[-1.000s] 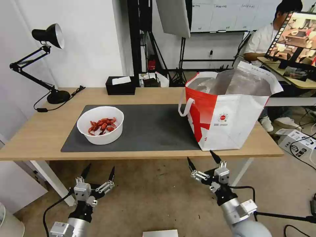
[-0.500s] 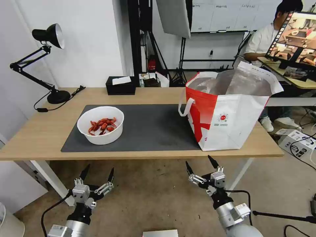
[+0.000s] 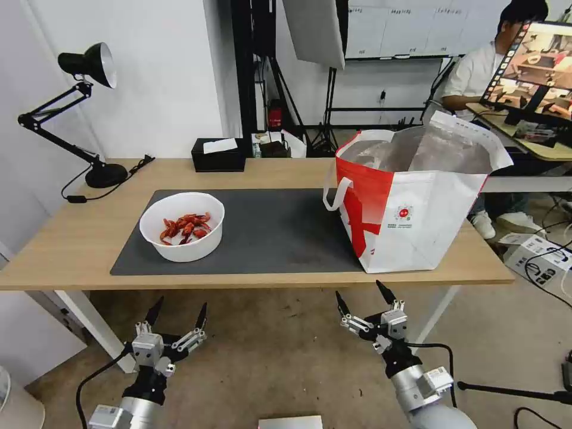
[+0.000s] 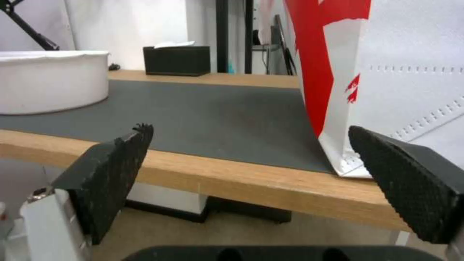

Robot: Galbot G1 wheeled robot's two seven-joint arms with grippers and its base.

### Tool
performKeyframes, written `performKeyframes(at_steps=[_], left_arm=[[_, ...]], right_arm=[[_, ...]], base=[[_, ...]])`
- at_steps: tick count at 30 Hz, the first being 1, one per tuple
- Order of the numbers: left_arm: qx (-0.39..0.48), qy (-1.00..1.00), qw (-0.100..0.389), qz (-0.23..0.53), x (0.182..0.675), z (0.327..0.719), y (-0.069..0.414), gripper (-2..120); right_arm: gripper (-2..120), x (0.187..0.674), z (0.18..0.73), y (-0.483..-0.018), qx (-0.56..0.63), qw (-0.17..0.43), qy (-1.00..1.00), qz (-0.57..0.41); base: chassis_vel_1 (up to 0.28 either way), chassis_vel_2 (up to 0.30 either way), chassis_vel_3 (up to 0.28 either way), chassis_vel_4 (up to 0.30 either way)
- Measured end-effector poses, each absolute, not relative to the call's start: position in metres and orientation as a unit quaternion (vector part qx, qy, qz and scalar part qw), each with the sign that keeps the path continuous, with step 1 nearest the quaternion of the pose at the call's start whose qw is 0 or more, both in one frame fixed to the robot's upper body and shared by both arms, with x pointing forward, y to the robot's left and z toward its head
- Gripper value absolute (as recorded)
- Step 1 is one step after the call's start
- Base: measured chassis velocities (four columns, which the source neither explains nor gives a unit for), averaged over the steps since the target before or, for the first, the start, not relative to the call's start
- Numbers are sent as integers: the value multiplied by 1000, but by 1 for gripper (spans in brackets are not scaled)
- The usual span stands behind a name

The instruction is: Pick up the trash from the table and place it into the takeout bag.

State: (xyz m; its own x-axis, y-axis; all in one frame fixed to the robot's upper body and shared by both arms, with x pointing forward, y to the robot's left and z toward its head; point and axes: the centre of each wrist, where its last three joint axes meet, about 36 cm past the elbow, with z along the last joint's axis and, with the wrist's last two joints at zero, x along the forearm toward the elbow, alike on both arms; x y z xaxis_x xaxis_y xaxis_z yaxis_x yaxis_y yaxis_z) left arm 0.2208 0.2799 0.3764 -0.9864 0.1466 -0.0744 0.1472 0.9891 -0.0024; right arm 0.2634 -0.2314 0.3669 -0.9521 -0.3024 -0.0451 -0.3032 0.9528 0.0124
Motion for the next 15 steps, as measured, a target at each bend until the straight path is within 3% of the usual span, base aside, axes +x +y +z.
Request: performKeyframes(at_steps=[15], left_arm=[[87,995,57,-2,286,437,310,100]], right_arm=[[100,264,367,-231,-153,22,988,10]], base=[[0,0,0,0]])
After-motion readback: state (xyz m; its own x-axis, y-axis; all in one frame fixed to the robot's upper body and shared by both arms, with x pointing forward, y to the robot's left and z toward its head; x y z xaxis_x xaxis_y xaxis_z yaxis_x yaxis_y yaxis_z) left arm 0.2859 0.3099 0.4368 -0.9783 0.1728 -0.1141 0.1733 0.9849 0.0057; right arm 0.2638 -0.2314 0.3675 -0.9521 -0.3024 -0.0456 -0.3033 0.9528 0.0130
